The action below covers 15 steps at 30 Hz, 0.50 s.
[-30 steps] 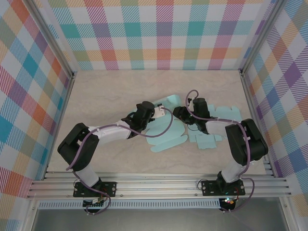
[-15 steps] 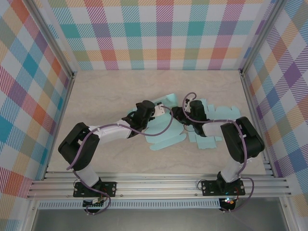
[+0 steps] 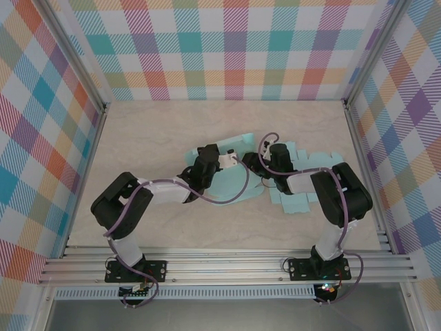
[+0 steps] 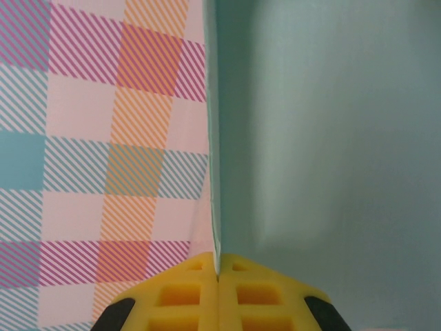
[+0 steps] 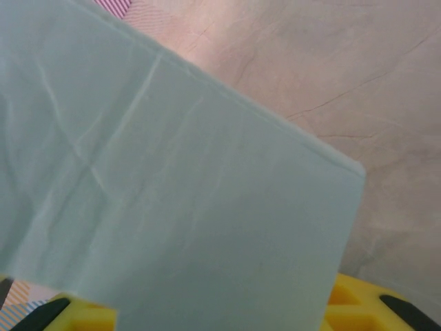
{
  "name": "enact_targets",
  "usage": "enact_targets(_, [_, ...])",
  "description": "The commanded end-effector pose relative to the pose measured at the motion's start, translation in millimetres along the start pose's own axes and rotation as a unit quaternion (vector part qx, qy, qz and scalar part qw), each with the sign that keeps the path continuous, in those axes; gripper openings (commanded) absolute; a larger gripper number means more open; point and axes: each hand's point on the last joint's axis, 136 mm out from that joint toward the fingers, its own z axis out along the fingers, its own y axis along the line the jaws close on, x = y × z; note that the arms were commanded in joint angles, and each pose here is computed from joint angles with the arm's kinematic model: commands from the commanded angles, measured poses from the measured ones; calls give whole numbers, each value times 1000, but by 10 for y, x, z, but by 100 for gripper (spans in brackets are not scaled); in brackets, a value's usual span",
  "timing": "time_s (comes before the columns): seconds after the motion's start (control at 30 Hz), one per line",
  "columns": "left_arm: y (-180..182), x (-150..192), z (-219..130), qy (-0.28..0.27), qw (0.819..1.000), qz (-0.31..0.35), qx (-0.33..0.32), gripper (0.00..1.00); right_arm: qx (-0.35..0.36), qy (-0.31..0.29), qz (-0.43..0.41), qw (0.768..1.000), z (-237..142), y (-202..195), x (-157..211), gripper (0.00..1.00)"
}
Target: Fold the paper box
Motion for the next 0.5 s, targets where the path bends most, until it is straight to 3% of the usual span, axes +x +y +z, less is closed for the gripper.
enact_targets(0.0, [121,-159,16,-34,997,39,-52,0,-20,2,-19,1000,-19,44,-68,38])
enact_targets(0.47, [-24,-196,205,-36,988,120,-95,0,14,9,-28,999,-324,-201,-120,40])
